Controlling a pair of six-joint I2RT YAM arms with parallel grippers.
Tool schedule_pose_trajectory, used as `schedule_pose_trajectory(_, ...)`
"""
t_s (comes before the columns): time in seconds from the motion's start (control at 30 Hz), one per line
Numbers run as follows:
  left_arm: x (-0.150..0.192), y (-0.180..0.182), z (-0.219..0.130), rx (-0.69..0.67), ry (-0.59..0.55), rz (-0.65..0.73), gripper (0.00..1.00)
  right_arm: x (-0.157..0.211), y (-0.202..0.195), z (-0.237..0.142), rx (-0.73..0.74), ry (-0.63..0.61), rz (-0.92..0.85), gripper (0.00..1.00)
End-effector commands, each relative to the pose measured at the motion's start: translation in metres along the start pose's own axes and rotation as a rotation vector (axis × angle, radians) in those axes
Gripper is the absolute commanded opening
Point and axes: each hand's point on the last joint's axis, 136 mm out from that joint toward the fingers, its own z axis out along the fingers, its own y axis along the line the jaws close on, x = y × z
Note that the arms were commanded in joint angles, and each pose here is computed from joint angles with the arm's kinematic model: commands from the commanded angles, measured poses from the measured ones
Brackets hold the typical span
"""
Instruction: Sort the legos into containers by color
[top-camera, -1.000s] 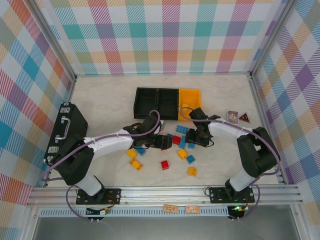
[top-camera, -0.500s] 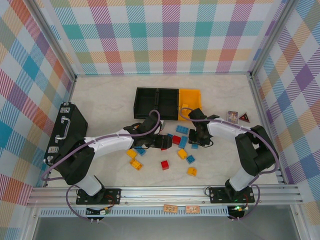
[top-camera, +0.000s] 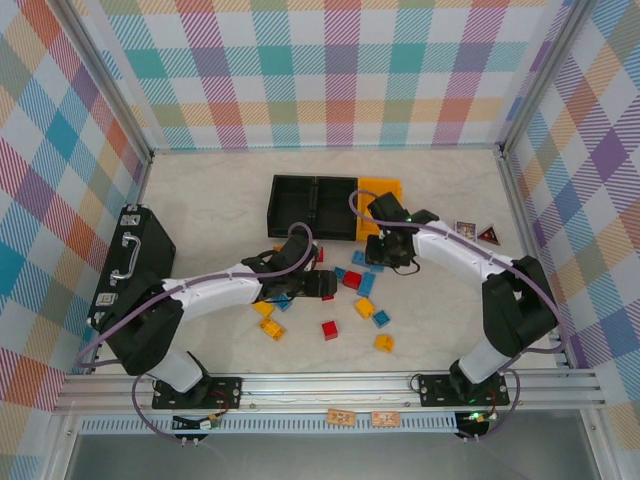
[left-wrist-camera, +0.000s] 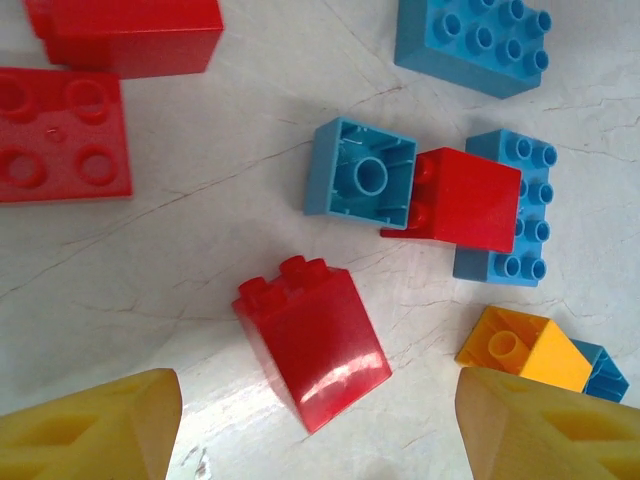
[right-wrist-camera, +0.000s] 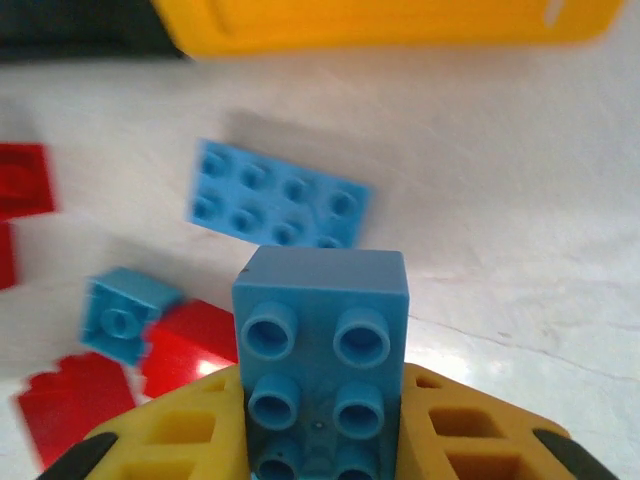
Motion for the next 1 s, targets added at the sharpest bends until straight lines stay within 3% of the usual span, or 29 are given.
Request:
schedule_pose_trajectory(0.0,-0.015,0.014,-0.016,-0.007,-0.075,-0.081,0.72,-0.010,0.021,-0.002,-0.025,0.007,-0.061,0.20)
schedule_pose_trajectory(0.47,-0.026,0.053,-0.054,-0.016,-0.174,-0.224,0.72,-0.087,0.092,0.030,-0.061,-0.013,-0.137,0.21)
schedule_pose_trajectory(0.73,-0.022,0.062,-0.064,-0.041,-0.186,-0.238,0.72,-0.119,0.101,0.060,0.014,-0.007,-0.154,0.23)
schedule_pose_trajectory(0.97,-0.018,0.069,-0.069,-0.064,-0.191,-0.244,0.72,-0.123,0.102,0.080,0.040,0.010,-0.146,0.26)
